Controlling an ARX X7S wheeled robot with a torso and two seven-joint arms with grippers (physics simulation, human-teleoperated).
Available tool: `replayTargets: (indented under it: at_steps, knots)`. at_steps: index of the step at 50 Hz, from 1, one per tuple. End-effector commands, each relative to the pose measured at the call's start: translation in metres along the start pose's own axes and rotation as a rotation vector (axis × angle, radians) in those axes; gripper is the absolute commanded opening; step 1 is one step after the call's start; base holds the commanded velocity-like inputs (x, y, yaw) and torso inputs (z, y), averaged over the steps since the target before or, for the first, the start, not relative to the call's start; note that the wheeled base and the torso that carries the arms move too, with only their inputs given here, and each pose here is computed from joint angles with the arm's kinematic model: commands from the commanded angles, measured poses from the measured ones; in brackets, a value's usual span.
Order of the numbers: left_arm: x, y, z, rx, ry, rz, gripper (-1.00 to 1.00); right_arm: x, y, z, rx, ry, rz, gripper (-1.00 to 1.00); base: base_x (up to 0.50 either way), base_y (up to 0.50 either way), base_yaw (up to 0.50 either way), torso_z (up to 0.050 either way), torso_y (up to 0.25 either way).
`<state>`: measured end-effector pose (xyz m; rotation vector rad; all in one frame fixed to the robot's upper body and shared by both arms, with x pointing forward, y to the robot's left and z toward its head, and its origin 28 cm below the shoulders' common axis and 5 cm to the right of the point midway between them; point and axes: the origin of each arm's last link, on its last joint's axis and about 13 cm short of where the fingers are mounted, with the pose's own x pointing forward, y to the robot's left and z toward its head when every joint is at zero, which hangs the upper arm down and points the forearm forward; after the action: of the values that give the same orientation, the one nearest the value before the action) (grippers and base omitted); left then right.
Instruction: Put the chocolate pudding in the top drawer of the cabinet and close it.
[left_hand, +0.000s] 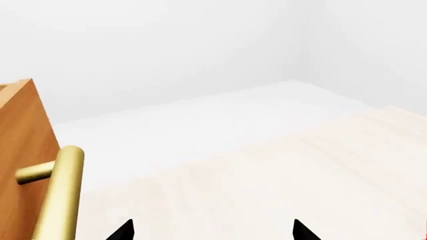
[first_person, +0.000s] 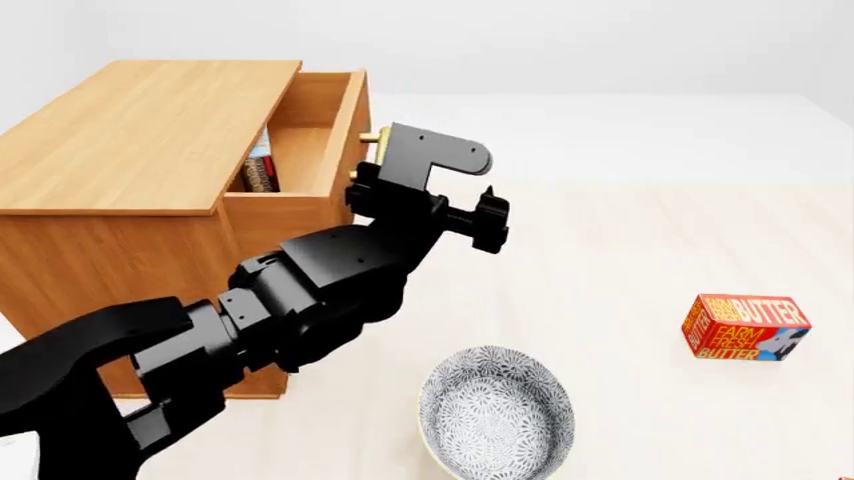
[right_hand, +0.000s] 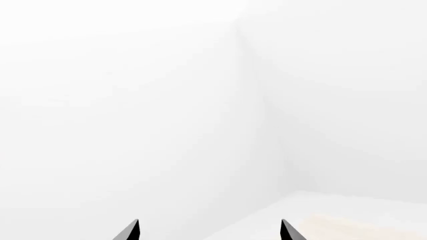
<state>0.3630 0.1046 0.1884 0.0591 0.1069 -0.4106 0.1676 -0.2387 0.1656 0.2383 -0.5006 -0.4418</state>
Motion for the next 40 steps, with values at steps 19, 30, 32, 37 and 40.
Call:
replayTargets:
  at_steps: [19, 30, 32, 37, 40]
  knots:
    - [-0.01, 0.044, -0.001, -0.057, -0.032, 0.151, 1.0, -0.002, -0.006, 0.001, -0.041, 0.008, 0.012, 1.0, 0.0, 0.0, 0.0, 0.0, 0.0]
    - [-0.017, 0.058, -0.002, -0.055, -0.048, 0.215, 1.0, -0.002, -0.003, -0.003, -0.045, 0.011, 0.017, 1.0, 0.0, 0.0, 0.0, 0.0, 0.0]
    - [-0.018, 0.06, -0.002, -0.055, -0.053, 0.225, 1.0, -0.002, -0.003, -0.003, -0.045, 0.012, 0.017, 1.0, 0.0, 0.0, 0.0, 0.0, 0.0]
    - [-0.023, 0.067, -0.001, -0.054, -0.064, 0.261, 1.0, -0.002, -0.003, -0.004, -0.046, 0.013, 0.018, 1.0, 0.0, 0.0, 0.0, 0.0, 0.0]
    - [-0.025, 0.07, -0.002, -0.052, -0.068, 0.278, 1.0, -0.002, -0.002, -0.004, -0.046, 0.013, 0.019, 1.0, 0.0, 0.0, 0.0, 0.0, 0.0]
